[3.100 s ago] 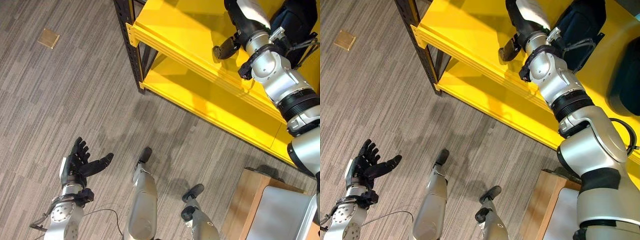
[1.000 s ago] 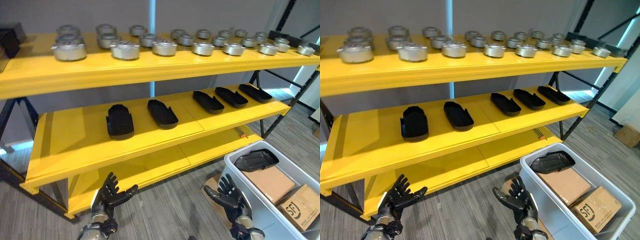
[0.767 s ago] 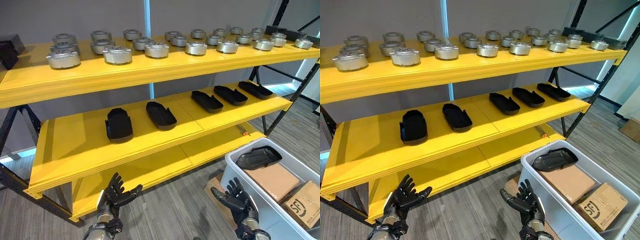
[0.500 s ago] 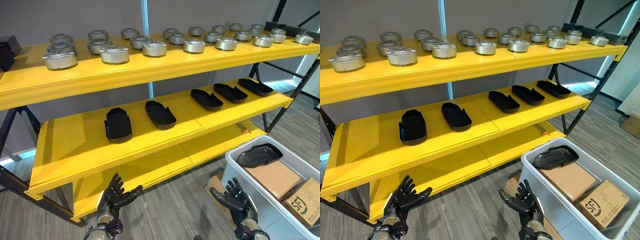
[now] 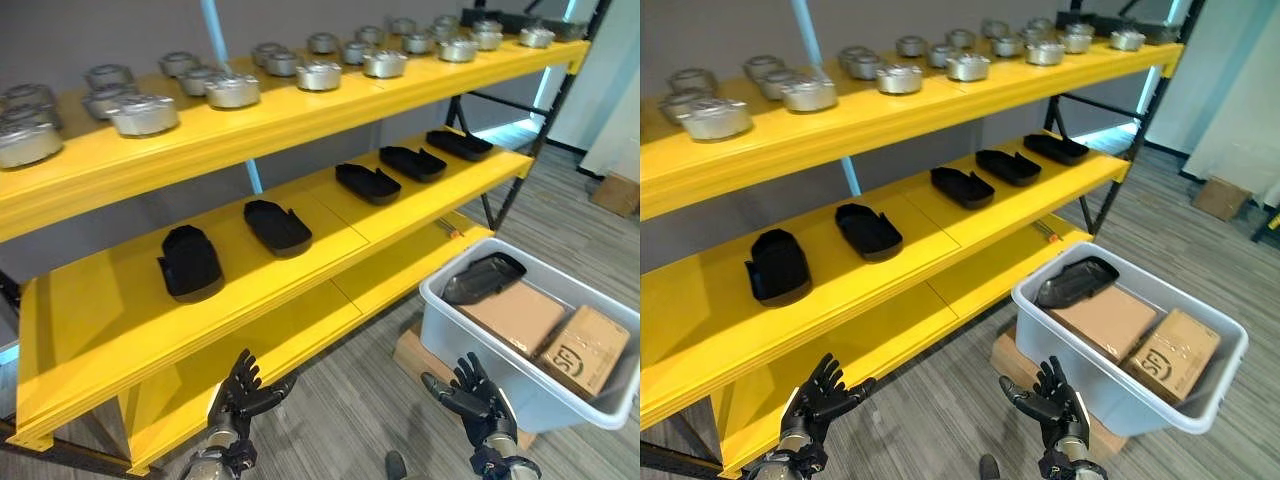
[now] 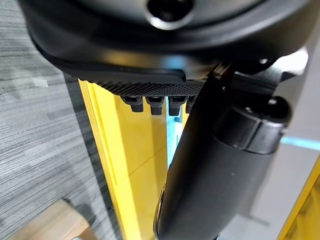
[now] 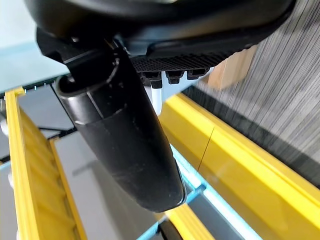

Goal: Move parts from the plastic box to the shelf.

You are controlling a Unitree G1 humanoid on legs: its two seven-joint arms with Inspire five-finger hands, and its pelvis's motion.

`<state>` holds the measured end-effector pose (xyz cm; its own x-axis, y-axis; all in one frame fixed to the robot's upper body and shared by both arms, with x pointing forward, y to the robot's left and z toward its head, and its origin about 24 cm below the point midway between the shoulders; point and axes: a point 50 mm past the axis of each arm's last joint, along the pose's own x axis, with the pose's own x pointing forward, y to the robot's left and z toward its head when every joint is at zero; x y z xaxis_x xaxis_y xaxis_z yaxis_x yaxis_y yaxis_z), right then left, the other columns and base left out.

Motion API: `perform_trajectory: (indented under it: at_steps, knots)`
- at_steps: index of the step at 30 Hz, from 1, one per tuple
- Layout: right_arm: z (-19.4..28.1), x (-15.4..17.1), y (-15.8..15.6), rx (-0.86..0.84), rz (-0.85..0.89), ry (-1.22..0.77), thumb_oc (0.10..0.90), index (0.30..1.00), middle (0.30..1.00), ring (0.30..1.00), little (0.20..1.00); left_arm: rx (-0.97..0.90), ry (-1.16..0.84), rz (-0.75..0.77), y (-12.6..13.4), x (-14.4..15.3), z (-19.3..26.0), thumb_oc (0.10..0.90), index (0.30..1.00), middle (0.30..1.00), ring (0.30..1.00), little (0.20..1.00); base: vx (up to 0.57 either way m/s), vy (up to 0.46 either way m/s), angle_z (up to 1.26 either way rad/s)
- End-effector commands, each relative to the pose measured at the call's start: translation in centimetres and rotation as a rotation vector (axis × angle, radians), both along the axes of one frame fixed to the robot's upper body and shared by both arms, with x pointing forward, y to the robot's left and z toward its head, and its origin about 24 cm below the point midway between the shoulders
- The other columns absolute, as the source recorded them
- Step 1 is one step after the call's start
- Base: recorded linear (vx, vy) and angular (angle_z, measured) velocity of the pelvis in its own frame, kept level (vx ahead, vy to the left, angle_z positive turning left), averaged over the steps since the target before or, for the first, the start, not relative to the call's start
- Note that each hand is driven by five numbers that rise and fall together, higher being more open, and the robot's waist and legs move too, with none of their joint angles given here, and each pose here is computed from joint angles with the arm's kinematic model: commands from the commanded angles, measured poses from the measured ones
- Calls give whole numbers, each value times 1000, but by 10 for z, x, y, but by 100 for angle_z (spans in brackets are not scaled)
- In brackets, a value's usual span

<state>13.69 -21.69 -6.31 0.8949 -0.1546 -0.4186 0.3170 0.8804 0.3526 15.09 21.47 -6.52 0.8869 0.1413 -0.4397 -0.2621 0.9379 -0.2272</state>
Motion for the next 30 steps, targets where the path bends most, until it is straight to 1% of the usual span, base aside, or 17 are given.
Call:
perform_trajectory:
  at_steps: [1,2,7,10,12,18,19,23,30]
  knots:
    - [51,42,-7,-89,18,-308,900,1000,1000,1000,1000,65,-270,-17,11,41,42,900,1000,1000,1000,1000,-95,-199,-13]
    - [52,41,-12,-105,12,-306,900,1000,1000,1000,1000,57,-290,-31,7,47,46,900,1000,1000,1000,1000,-88,-243,-3]
    - [52,33,-22,-137,-41,-300,900,1000,1000,1000,1000,42,-310,-75,-2,59,49,900,1000,1000,1000,1000,-56,-259,-8]
    - [52,40,-23,-161,-36,-296,900,1000,1000,1000,1000,31,-318,-65,-5,59,51,900,1000,1000,1000,1000,10,-46,-5]
    - [47,42,-23,-183,9,-267,900,1000,1000,1000,1000,26,-319,-56,-3,51,50,900,1000,1000,1000,1000,76,67,-107]
    - [49,49,-21,-196,54,-272,900,1000,1000,1000,1000,11,-324,-27,-2,48,49,900,1000,1000,1000,1000,42,108,-122]
    - [46,46,-20,-192,56,-258,900,1000,1000,1000,1000,0,-320,-35,-7,48,48,900,1000,1000,1000,1000,136,238,-159]
    - [44,48,-17,-173,35,-250,900,1000,1000,1000,1000,-5,-315,-42,-9,49,47,900,1000,1000,1000,1000,140,206,-125]
    - [46,63,3,-118,70,-273,900,1000,1000,1000,1000,-15,-319,-18,-9,51,48,900,1000,1000,1000,1000,48,175,-41]
